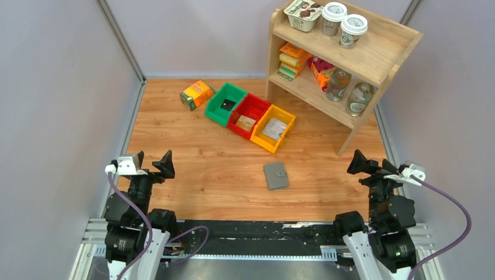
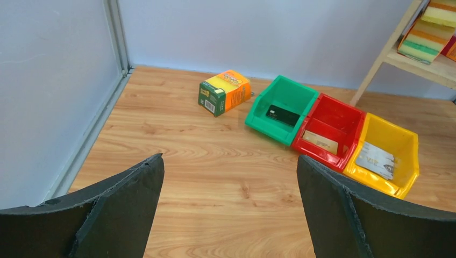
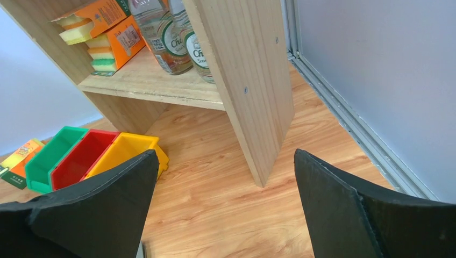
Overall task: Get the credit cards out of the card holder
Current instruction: Open the card holder at the center of the board.
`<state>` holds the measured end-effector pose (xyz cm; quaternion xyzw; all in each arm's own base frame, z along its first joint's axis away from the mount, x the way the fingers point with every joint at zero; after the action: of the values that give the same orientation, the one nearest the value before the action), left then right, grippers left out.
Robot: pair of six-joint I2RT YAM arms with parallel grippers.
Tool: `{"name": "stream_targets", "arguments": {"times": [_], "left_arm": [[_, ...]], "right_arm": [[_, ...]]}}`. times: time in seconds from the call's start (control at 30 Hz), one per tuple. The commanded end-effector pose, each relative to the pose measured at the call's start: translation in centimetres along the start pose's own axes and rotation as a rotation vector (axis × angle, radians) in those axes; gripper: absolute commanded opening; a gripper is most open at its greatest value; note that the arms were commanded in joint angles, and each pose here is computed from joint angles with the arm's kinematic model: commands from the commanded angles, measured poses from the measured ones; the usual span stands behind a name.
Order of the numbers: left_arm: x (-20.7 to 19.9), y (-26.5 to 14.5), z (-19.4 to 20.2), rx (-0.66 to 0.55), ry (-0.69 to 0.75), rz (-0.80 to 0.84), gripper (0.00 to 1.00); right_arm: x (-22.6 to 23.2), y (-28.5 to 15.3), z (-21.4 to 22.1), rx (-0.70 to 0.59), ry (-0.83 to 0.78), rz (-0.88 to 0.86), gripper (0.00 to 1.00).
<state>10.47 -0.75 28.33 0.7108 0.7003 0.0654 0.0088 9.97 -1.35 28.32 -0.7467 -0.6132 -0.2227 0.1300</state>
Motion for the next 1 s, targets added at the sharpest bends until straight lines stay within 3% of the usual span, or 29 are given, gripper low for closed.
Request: {"name": "stream_targets", "arguments": {"times": [0.0,0.17,0.33,0.4,0.6,0.8,0.97], "left_arm": [[0.5,-0.2,-0.2,-0.022,-0.022,-0.054,1.0],[-1.2,1.2,0.1,0.044,0.014,0.104,1.0],[-2.6,3.2,2.3,0.298,-0.006,0.209,0.99],[-3.1,3.8,2.4,0.34,-0.011,0.249,1.0],[-3.4,5.0,4.3,0.47,-0.084,0.198,1.0],[-3.4,4.8,5.0,0.479,-0.166,0.142,1.0],[-4.3,3.9,5.0,0.443,-0.198,0.234,1.0]], "right_arm": [[0.9,-1.0,-0.6,-0.012,0.034,-0.102,1.0],[2.9,0.0,0.9,0.149,0.007,-0.204,1.0],[5.0,1.5,2.9,0.346,0.035,-0.275,1.0],[6.0,2.1,4.2,0.441,0.06,-0.335,1.0],[7.0,4.7,9.1,0.663,0.143,-0.32,1.0],[8.1,5.2,15.3,0.885,-0.019,-0.22,1.0],[9.5,4.9,18.7,0.996,-0.146,-0.121,1.0]]}}
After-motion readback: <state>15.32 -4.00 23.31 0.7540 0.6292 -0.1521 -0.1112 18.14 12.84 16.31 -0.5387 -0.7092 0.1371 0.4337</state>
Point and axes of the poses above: each gripper's point midway between its finger pads, its own y axis out along the fingers, its own x axis along the line the jaws close on, z = x × y, the point moved 7 cm from there along -y, back along the fingers, and after that the axes turned 13 degrees about y, right-handed, at the moved point
